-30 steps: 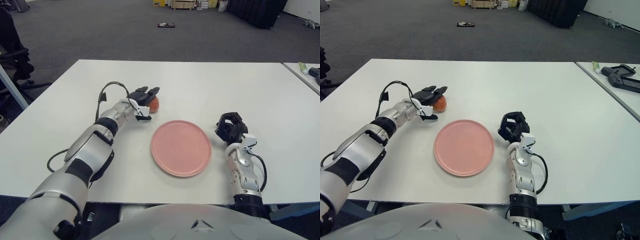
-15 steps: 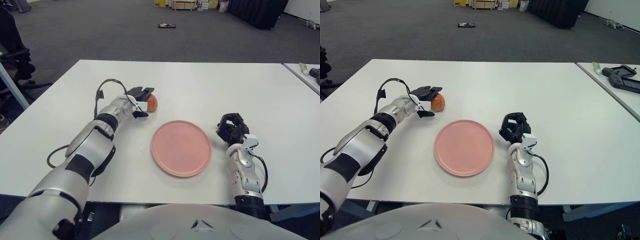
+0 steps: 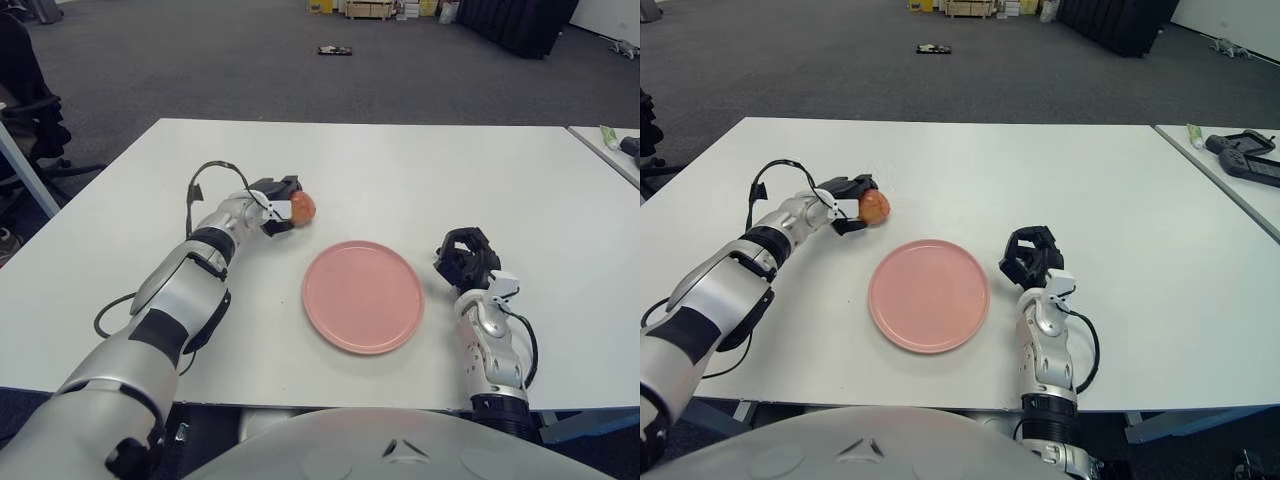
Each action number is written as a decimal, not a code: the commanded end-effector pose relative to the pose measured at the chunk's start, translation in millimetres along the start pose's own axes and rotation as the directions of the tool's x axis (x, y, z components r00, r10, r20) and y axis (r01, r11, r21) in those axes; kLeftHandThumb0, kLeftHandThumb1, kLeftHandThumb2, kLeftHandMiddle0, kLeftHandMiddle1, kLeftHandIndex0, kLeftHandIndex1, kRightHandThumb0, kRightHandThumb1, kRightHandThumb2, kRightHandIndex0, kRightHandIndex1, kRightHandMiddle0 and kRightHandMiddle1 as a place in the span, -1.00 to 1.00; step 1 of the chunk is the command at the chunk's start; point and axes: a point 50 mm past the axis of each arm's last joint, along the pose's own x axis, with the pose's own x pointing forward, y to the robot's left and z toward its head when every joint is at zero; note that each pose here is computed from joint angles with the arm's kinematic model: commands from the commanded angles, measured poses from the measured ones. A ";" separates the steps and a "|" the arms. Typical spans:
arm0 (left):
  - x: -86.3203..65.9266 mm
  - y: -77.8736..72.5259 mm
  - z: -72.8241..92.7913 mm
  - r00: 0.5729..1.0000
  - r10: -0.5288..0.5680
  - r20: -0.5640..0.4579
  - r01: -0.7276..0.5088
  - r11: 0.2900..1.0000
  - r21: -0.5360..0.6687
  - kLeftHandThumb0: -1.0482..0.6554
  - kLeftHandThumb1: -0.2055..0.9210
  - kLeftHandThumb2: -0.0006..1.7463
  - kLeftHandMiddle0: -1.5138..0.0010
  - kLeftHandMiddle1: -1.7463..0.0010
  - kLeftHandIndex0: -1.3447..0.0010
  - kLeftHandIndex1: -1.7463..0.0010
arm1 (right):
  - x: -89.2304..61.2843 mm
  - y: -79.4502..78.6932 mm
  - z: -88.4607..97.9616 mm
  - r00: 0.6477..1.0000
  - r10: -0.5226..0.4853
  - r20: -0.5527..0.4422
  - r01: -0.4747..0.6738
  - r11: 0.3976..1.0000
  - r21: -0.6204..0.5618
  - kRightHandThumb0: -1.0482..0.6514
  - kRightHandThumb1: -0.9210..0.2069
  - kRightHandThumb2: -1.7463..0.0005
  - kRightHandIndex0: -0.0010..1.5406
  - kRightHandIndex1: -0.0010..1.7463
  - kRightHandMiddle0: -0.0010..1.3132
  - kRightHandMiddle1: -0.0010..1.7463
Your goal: Put the apple into the plate.
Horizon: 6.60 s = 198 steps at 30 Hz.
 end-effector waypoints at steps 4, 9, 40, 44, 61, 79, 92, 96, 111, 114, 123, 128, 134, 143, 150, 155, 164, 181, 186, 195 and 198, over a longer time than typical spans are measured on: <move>-2.8 -26.8 -2.8 0.998 -0.070 0.008 0.070 0.998 -0.007 0.19 0.19 0.19 0.27 -0.61 0.36 -1.00 | -5.5 -3.4 -13.5 0.996 -0.034 -0.079 0.034 0.999 -0.002 -0.26 -0.27 -0.24 0.29 1.00 -0.30 1.00; -3.3 -26.9 -2.0 0.999 -0.038 0.024 0.039 0.999 -0.019 0.22 0.12 0.26 0.22 -0.66 0.36 -1.00 | -6.3 -3.7 -13.5 0.996 -0.039 -0.082 0.038 0.999 -0.006 -0.26 -0.27 -0.24 0.29 1.00 -0.30 1.00; -5.4 -27.7 -1.3 0.996 0.065 0.055 -0.063 0.997 -0.044 0.23 -0.16 0.51 0.02 -0.77 0.37 -1.00 | -5.9 -4.9 -14.5 0.996 -0.036 -0.082 0.036 0.999 0.009 -0.26 -0.28 -0.23 0.26 1.00 -0.30 1.00; -6.0 -26.8 -1.4 0.994 0.088 0.061 -0.083 0.994 -0.068 0.23 -0.21 0.53 -0.01 -0.74 0.33 -1.00 | -5.5 -4.7 -14.7 0.996 -0.036 -0.080 0.037 0.999 0.011 -0.26 -0.27 -0.24 0.26 1.00 -0.30 1.00; -9.3 -20.7 -4.9 0.982 0.175 0.069 -0.162 0.973 -0.165 0.23 -0.42 0.74 -0.04 -1.00 0.19 -0.89 | -4.6 -2.9 -15.5 0.997 -0.033 -0.076 0.034 0.999 0.003 -0.26 -0.29 -0.22 0.26 1.00 -0.31 1.00; -16.9 21.1 14.6 0.887 0.384 0.255 -0.341 0.919 -0.199 0.23 -0.43 0.67 -0.02 -1.00 -0.01 -0.67 | -2.1 -2.2 -16.6 0.996 -0.029 -0.085 0.030 1.000 0.007 -0.26 -0.28 -0.23 0.25 1.00 -0.31 1.00; -32.9 44.0 31.9 0.767 0.520 0.375 -0.484 0.853 -0.194 0.23 -0.42 0.65 0.00 -1.00 -0.06 -0.62 | -0.8 -1.0 -16.9 0.996 -0.022 -0.084 0.022 1.000 -0.004 -0.26 -0.27 -0.24 0.26 1.00 -0.30 1.00; -38.3 49.0 38.9 0.736 0.543 0.404 -0.509 0.838 -0.198 0.22 -0.45 0.65 -0.01 -1.00 -0.13 -0.55 | -0.7 -0.9 -16.9 0.996 -0.020 -0.082 0.020 1.000 0.002 -0.26 -0.27 -0.25 0.26 1.00 -0.29 1.00; -72.9 50.3 68.4 0.641 0.533 0.553 -0.481 0.840 -0.253 0.22 -0.52 0.65 -0.01 -1.00 -0.31 -0.41 | -0.1 -0.3 -17.4 0.996 -0.033 -0.085 0.032 0.999 -0.008 -0.26 -0.27 -0.24 0.26 1.00 -0.30 1.00; -84.6 45.6 78.7 0.621 0.518 0.588 -0.450 0.850 -0.273 0.22 -0.52 0.65 -0.01 -1.00 -0.32 -0.40 | -0.1 0.0 -17.2 0.995 -0.039 -0.088 0.039 0.999 -0.003 -0.26 -0.27 -0.24 0.26 1.00 -0.30 1.00; -101.0 29.6 95.0 0.638 0.379 0.670 -0.253 0.925 -0.282 0.22 -0.48 0.62 0.01 -1.00 -0.29 -0.41 | -0.2 0.5 -17.6 0.994 -0.051 -0.096 0.053 0.999 0.010 -0.26 -0.27 -0.24 0.25 1.00 -0.30 1.00; -104.3 20.6 99.7 0.631 0.296 0.717 -0.161 0.954 -0.252 0.22 -0.44 0.60 0.03 -1.00 -0.27 -0.41 | -0.3 0.3 -17.6 0.994 -0.050 -0.095 0.051 0.999 0.012 -0.26 -0.26 -0.25 0.23 1.00 -0.29 1.00; -108.4 12.7 102.8 0.594 0.198 0.779 -0.107 0.980 -0.168 0.22 -0.39 0.56 0.05 -1.00 -0.23 -0.41 | 0.0 -1.3 -18.3 0.995 -0.044 -0.092 0.045 0.999 0.014 -0.26 -0.26 -0.25 0.23 1.00 -0.29 1.00; -108.0 6.5 104.2 0.576 0.078 0.814 -0.069 0.997 -0.047 0.22 -0.25 0.53 0.17 -1.00 -0.05 -0.63 | 0.6 -3.6 -19.8 0.995 -0.037 -0.088 0.039 0.999 0.017 -0.27 -0.22 -0.28 0.26 1.00 -0.26 1.00; -108.2 3.1 104.1 0.575 0.065 0.815 -0.059 0.998 -0.038 0.23 -0.18 0.58 0.28 -1.00 0.19 -0.97 | 1.5 -3.7 -20.9 0.996 -0.045 -0.084 0.048 0.998 0.034 -0.27 -0.21 -0.29 0.24 1.00 -0.26 1.00; -108.6 1.7 103.7 0.579 0.067 0.813 -0.052 0.998 -0.045 0.23 -0.16 0.58 0.29 -1.00 0.21 -0.99 | 1.9 -3.6 -21.5 0.995 -0.048 -0.084 0.052 0.998 0.045 -0.27 -0.20 -0.29 0.23 1.00 -0.26 1.00; -108.4 0.3 103.4 0.583 0.063 0.810 -0.040 0.998 -0.049 0.23 -0.16 0.58 0.30 -1.00 0.22 -1.00 | 2.2 -4.3 -21.4 0.996 -0.047 -0.078 0.050 0.998 0.046 -0.27 -0.21 -0.29 0.22 1.00 -0.26 1.00; -108.9 -2.0 102.7 0.591 0.064 0.804 -0.034 0.998 -0.055 0.23 -0.17 0.59 0.29 -1.00 0.21 -1.00 | 1.6 -4.8 -21.3 0.996 -0.041 -0.080 0.042 0.999 0.017 -0.27 -0.21 -0.29 0.26 1.00 -0.26 1.00; -109.5 -1.8 102.6 0.592 0.066 0.803 -0.036 0.998 -0.056 0.23 -0.17 0.59 0.29 -1.00 0.21 -1.00 | 1.2 -5.1 -21.0 0.996 -0.042 -0.081 0.044 0.999 0.020 -0.27 -0.21 -0.29 0.26 1.00 -0.26 1.00; -109.8 -1.5 102.2 0.595 0.069 0.801 -0.024 0.997 -0.069 0.23 -0.16 0.58 0.30 -1.00 0.22 -1.00 | 0.6 -5.4 -20.5 0.995 -0.044 -0.085 0.047 0.999 0.028 -0.27 -0.22 -0.28 0.24 1.00 -0.27 1.00; -109.3 -2.1 102.1 0.598 0.069 0.798 -0.018 0.997 -0.073 0.23 -0.16 0.58 0.30 -1.00 0.22 -1.00 | 0.4 -5.3 -20.4 0.996 -0.041 -0.083 0.044 0.999 0.026 -0.27 -0.23 -0.27 0.24 1.00 -0.27 1.00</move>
